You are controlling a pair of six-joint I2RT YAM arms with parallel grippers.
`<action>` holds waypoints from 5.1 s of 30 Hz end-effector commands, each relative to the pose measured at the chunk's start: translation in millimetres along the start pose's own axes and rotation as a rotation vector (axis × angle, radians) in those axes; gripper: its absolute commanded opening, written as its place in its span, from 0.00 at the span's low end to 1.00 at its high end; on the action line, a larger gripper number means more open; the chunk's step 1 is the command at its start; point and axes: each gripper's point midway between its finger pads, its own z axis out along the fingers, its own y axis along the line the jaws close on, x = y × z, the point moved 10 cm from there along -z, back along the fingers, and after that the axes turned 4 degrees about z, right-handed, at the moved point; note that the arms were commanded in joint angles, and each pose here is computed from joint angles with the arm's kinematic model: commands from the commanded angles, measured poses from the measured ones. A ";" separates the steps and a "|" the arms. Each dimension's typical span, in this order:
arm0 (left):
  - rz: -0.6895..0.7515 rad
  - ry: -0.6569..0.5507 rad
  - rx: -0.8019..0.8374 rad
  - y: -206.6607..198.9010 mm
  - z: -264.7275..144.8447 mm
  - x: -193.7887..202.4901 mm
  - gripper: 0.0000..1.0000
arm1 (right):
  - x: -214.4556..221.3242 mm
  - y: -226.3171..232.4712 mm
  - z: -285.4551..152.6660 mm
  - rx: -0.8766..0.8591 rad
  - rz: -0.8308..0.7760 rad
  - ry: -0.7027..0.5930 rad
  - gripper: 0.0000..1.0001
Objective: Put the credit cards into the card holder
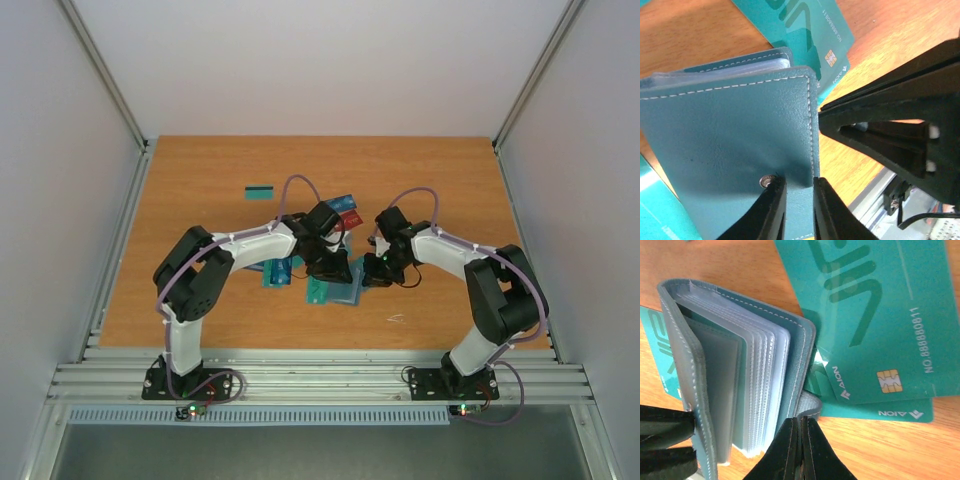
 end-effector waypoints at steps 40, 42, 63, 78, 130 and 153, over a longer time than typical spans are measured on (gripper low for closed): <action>0.056 -0.035 -0.032 -27.2 -37.4 8.5 0.10 | -22.6 11.2 39.5 -0.145 0.213 0.116 0.01; 0.067 -0.050 -0.073 -26.3 -48.2 11.2 0.14 | -21.8 10.3 42.0 -0.140 0.212 0.122 0.01; 0.030 0.068 -0.166 42.5 -0.9 10.4 0.12 | -26.2 48.1 20.6 -0.151 0.071 0.122 0.06; 0.032 0.076 -0.153 47.3 3.1 14.7 0.12 | -23.6 81.2 8.3 -0.123 0.021 0.139 0.29; -0.009 0.048 -0.213 54.9 -11.1 0.7 0.11 | -21.3 72.0 -14.0 0.101 -0.134 0.080 0.24; -0.017 0.047 -0.181 58.4 -4.5 1.4 0.06 | -22.9 89.0 10.7 0.214 -0.210 0.116 0.34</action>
